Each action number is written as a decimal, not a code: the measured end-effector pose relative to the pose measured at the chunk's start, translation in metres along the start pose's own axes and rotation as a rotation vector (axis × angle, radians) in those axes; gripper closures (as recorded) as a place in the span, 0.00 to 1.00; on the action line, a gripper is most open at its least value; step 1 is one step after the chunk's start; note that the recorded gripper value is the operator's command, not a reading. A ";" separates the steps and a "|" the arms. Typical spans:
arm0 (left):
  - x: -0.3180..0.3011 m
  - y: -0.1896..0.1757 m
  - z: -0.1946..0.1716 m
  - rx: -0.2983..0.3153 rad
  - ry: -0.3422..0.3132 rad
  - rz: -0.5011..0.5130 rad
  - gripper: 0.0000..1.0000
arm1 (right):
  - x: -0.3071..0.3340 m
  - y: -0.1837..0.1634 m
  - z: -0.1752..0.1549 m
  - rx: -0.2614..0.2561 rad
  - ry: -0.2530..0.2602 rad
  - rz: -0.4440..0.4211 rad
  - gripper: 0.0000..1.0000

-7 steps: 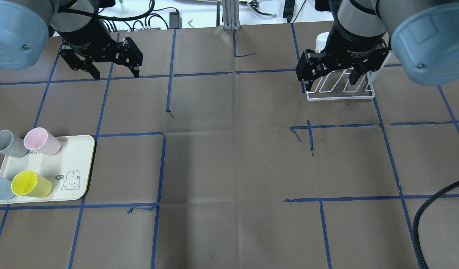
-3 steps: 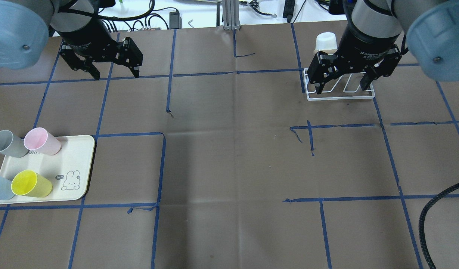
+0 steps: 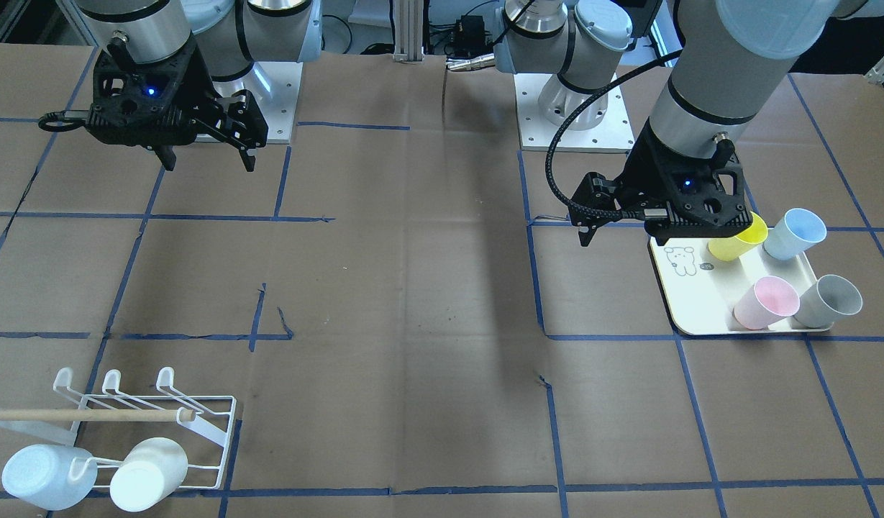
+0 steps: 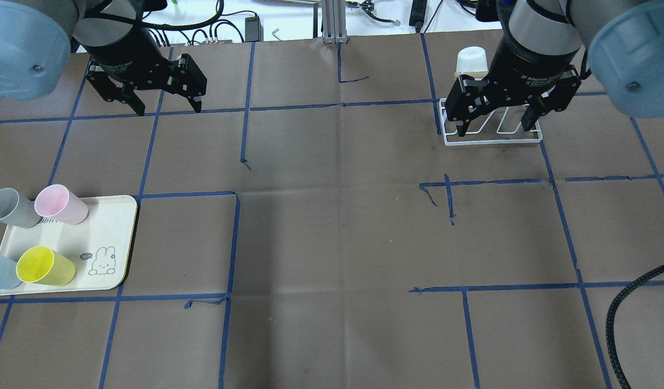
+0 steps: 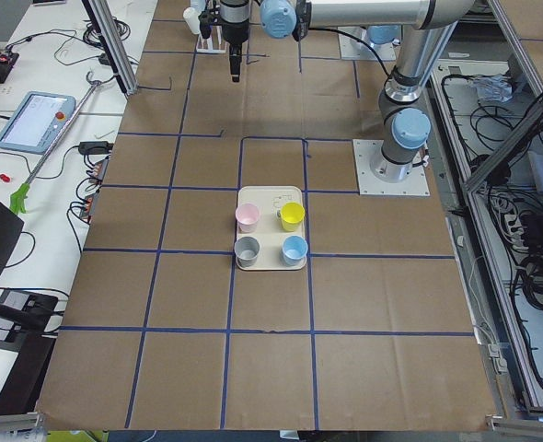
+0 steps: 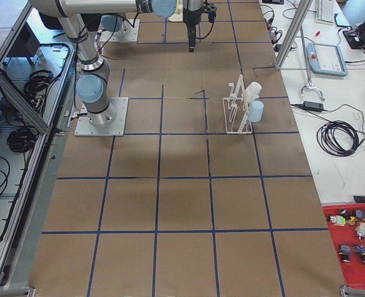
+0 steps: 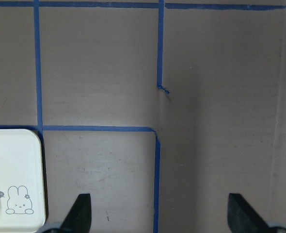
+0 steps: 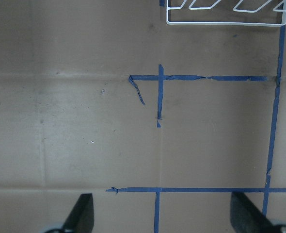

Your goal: Transfer IKEA cup to right arm and place on rack

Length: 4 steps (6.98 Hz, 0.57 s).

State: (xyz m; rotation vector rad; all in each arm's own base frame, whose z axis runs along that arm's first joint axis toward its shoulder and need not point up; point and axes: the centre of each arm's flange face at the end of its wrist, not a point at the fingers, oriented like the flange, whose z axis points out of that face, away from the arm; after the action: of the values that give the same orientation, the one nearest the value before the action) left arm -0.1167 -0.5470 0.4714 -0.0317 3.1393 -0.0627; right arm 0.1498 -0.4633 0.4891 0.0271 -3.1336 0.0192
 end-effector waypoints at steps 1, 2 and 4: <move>0.000 0.000 0.000 0.000 0.000 0.001 0.01 | 0.000 0.000 0.000 0.004 0.000 0.001 0.00; 0.000 0.000 0.000 0.000 0.000 0.002 0.01 | 0.000 0.000 -0.001 0.008 -0.001 0.000 0.00; 0.000 0.000 -0.001 0.001 0.000 0.005 0.01 | 0.000 0.001 -0.002 0.009 -0.001 0.000 0.00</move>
State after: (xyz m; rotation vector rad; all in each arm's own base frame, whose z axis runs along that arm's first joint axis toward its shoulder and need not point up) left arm -0.1167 -0.5466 0.4720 -0.0238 3.1393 -0.0639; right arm 0.1498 -0.4628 0.4907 0.0270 -3.1342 0.0339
